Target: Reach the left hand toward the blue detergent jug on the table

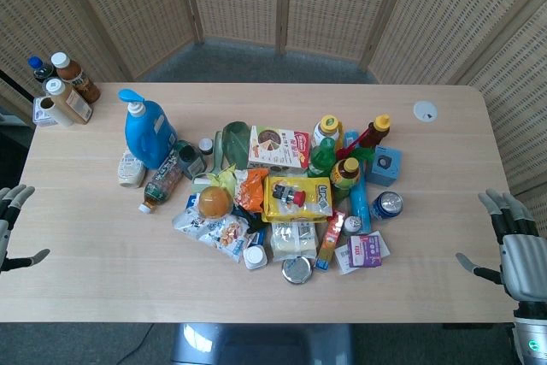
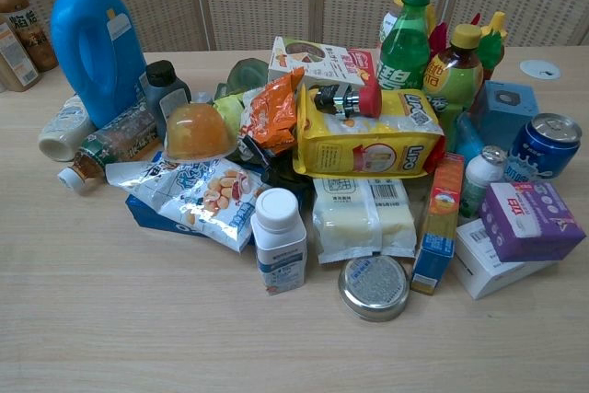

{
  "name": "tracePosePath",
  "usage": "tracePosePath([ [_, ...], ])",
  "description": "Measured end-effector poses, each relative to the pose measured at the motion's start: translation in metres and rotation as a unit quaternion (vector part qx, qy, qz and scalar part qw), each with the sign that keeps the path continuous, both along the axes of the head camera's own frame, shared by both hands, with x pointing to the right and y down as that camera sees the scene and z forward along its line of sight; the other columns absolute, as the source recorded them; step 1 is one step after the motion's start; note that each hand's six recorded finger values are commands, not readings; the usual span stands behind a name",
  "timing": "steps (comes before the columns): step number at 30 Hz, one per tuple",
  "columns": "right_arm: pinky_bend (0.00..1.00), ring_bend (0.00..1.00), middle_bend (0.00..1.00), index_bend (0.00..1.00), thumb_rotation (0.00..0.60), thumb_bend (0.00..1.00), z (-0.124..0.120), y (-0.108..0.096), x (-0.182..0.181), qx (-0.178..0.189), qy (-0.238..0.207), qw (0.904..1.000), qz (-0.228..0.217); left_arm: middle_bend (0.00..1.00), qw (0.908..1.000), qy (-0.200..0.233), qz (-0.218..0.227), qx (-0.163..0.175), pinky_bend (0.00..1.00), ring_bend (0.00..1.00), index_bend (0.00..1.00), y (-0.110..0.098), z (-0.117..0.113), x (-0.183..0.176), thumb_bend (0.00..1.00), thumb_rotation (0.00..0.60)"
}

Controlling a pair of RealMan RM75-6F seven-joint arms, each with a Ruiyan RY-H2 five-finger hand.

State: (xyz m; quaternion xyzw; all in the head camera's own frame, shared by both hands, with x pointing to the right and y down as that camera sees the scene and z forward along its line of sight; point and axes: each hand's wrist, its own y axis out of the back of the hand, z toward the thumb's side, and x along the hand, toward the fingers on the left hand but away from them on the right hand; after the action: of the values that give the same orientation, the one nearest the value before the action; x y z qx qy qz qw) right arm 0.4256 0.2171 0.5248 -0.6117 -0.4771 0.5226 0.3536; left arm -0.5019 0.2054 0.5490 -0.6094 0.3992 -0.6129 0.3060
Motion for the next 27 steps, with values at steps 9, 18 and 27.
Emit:
tracePosePath([
  [9,0.0,0.0,0.0,0.0,0.6,0.0,0.001,0.001,-0.004,-0.001,0.001,1.0,-0.006,0.0,0.9993,0.03,-0.019,0.009,0.0,0.0,0.03,-0.002,0.002,-0.002,0.0,0.6],
  [18,0.0,0.0,0.0,0.0,0.6,0.0,-0.001,0.0,-0.003,0.0,-0.004,1.0,-0.003,0.0,0.9775,0.177,-0.073,0.088,0.0,0.0,0.03,-0.046,0.025,0.019,0.0,0.6],
  [27,0.0,0.0,0.0,0.0,0.6,0.0,-0.004,0.0,-0.001,0.004,-0.011,0.9999,-0.001,0.0,0.9553,0.231,-0.109,0.149,0.0,0.0,0.04,-0.111,0.035,0.055,0.0,0.6],
])
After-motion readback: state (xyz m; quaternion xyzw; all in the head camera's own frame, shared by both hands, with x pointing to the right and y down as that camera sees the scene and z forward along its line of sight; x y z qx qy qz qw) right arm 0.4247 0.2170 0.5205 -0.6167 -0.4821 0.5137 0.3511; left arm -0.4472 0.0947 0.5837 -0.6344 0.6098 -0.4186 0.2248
